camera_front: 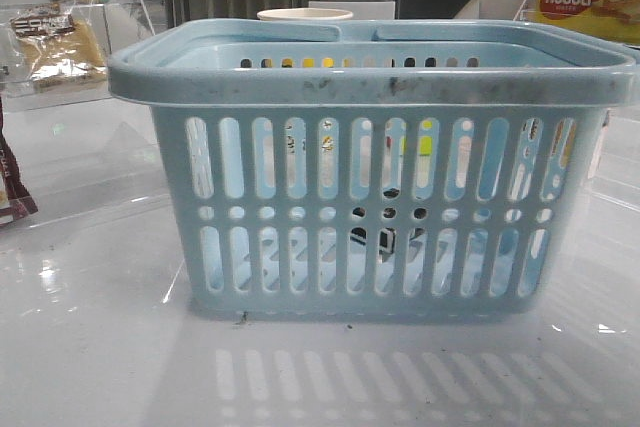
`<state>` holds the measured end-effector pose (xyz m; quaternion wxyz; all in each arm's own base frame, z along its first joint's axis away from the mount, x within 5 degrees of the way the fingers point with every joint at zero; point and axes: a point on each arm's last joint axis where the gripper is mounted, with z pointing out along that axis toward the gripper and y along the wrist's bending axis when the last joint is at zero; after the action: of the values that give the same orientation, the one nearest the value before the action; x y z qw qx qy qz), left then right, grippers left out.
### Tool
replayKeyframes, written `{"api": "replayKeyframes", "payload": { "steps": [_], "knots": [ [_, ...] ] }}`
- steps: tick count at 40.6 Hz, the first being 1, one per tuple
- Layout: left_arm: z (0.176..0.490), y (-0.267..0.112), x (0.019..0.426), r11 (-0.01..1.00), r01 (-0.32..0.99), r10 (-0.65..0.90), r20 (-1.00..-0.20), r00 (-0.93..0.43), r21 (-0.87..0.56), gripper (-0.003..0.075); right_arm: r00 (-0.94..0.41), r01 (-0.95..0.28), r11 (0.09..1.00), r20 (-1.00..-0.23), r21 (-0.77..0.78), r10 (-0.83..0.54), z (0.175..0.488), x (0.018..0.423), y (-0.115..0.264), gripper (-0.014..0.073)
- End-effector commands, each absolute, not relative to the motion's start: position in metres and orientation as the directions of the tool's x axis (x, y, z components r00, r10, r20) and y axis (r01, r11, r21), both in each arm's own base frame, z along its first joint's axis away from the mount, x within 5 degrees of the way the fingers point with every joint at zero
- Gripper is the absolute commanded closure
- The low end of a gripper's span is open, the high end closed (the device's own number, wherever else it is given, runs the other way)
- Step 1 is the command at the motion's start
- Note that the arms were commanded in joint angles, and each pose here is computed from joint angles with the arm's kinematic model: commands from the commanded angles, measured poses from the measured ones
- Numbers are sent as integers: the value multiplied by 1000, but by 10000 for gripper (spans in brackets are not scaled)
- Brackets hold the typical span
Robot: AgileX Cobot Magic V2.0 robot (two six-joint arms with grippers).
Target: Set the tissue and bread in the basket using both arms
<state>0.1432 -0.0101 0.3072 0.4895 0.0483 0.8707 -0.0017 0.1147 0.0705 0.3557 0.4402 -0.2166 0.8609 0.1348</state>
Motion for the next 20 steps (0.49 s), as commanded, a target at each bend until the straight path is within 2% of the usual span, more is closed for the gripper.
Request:
{"api": "replayKeyframes", "payload": {
  "steps": [1, 20],
  "knots": [
    [331, -13, 167, 996, 84, 64, -897, -438, 30, 126, -440, -494, 869, -871, 34, -217, 370, 116, 71, 46],
    [351, -19, 310, 998, 65, 50, -847, -529, 19, 126, -440, -494, 869, -871, 34, -217, 370, 116, 71, 46]
  ]
}}
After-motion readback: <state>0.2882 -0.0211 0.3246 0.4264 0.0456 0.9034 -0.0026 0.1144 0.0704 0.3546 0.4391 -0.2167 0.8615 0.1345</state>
